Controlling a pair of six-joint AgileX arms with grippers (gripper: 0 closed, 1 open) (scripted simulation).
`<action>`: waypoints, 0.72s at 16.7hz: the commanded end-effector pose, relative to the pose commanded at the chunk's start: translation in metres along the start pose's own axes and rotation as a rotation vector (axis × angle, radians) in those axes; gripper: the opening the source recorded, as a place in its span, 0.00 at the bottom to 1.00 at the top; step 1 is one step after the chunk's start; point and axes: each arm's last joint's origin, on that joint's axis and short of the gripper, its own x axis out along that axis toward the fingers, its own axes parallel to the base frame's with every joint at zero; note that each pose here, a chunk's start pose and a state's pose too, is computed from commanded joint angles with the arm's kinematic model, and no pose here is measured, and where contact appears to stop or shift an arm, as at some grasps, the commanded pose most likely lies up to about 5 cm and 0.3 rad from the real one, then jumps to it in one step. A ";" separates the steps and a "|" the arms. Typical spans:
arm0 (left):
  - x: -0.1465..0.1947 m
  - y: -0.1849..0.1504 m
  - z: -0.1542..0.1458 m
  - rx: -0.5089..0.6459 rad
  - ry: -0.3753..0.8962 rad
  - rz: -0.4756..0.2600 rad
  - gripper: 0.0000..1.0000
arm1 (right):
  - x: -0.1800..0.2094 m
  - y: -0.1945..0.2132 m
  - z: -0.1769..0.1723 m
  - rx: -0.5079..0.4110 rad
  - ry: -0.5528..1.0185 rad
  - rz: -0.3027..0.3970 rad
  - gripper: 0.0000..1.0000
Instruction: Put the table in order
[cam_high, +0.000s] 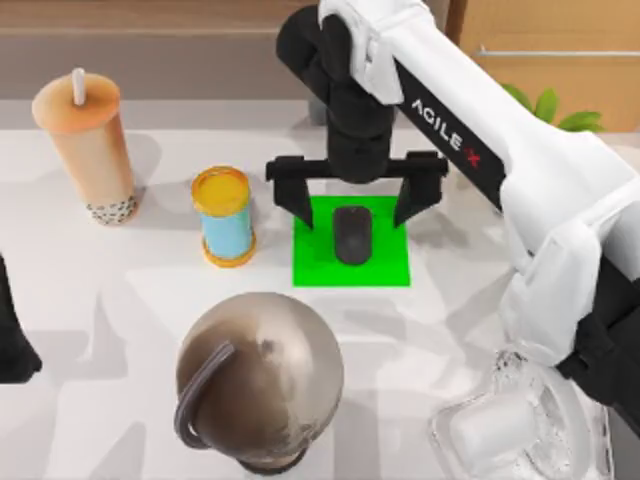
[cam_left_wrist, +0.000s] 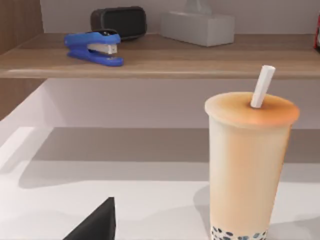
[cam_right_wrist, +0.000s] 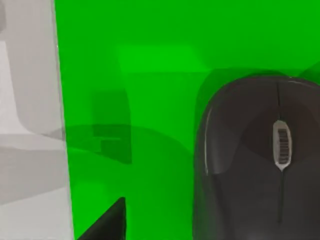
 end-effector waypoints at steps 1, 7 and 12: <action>0.000 0.000 0.000 0.000 0.000 0.000 1.00 | 0.000 0.000 0.000 0.000 0.000 0.000 1.00; 0.000 0.000 0.000 0.000 0.000 0.000 1.00 | -0.009 -0.004 0.002 0.005 -0.017 0.009 1.00; 0.000 0.000 0.000 0.000 0.000 0.000 1.00 | -0.079 -0.026 0.002 0.004 -0.128 0.070 1.00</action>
